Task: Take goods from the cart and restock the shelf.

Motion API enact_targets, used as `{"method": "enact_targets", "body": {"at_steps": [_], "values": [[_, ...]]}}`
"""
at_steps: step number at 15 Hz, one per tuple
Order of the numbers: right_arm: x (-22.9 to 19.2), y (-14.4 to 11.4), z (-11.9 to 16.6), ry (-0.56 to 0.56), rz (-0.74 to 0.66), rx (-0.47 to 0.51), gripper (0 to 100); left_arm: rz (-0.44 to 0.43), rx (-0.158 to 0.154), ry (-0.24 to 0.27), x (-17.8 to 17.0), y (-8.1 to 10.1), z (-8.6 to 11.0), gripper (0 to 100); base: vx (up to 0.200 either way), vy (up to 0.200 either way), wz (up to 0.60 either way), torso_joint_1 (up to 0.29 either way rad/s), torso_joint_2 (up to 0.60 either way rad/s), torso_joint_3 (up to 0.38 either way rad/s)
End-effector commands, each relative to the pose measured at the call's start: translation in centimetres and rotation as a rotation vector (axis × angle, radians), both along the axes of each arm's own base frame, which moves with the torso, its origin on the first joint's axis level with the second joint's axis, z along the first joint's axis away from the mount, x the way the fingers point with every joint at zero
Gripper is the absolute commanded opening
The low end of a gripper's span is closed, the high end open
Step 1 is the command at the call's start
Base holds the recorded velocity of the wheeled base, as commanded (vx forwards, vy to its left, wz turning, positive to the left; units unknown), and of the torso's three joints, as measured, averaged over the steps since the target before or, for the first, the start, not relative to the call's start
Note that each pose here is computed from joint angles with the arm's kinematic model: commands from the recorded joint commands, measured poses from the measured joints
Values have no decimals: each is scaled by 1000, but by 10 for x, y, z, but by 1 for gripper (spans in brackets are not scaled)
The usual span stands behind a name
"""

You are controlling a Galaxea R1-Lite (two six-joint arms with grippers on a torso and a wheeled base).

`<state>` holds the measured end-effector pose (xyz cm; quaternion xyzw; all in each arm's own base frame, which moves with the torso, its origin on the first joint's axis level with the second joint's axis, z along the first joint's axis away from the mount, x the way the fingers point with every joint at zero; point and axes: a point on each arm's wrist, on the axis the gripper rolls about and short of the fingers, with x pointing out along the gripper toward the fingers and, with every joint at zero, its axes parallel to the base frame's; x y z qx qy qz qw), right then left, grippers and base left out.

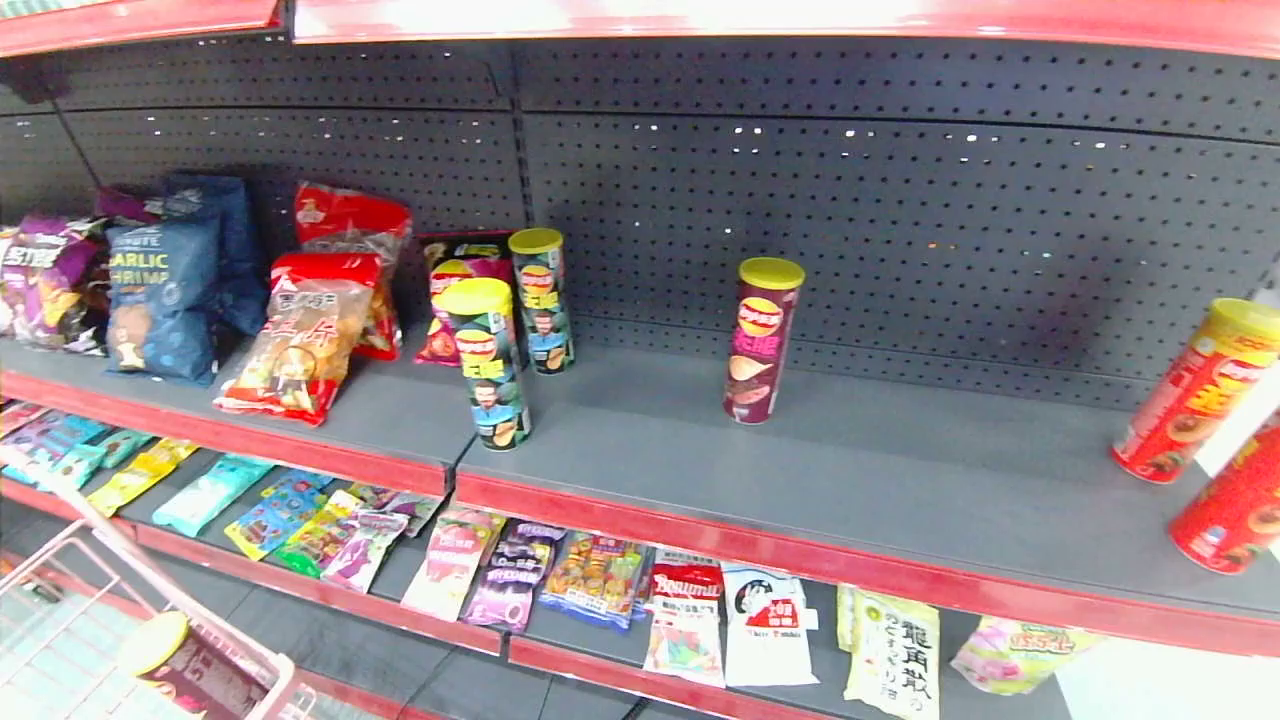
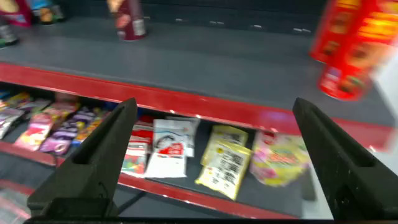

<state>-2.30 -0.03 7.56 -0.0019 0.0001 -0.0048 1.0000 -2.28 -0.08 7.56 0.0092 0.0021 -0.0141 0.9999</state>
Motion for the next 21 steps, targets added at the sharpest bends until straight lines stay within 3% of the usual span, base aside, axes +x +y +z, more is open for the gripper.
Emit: {"method": "enact_targets", "body": {"at_steps": [1,12,16,18,19,20,21], "values": [[0,0,0,1,0,-1,100,0,0,-1,0,0,0,100,0,0,600,7,2,-2],[0,0,0,1,0,1,100,0,0,-1,0,0,0,100,0,0,600,1,1,2],[0,0,0,1,-1,2,100,0,0,-1,0,0,0,100,0,0,0,0,0,0],[0,0,0,1,-1,2,100,-9,25,-25,-1,0,7,100,0,0,0,0,0,0],[0,0,0,1,0,2,100,-19,4,-68,-3,0,60,100,0,0,0,0,0,0],[0,0,0,1,0,2,100,-31,-145,-74,16,0,136,100,0,0,0,0,0,0],[0,0,0,1,0,2,100,-22,-223,-90,36,0,185,100,0,0,0,0,0,0]]}}
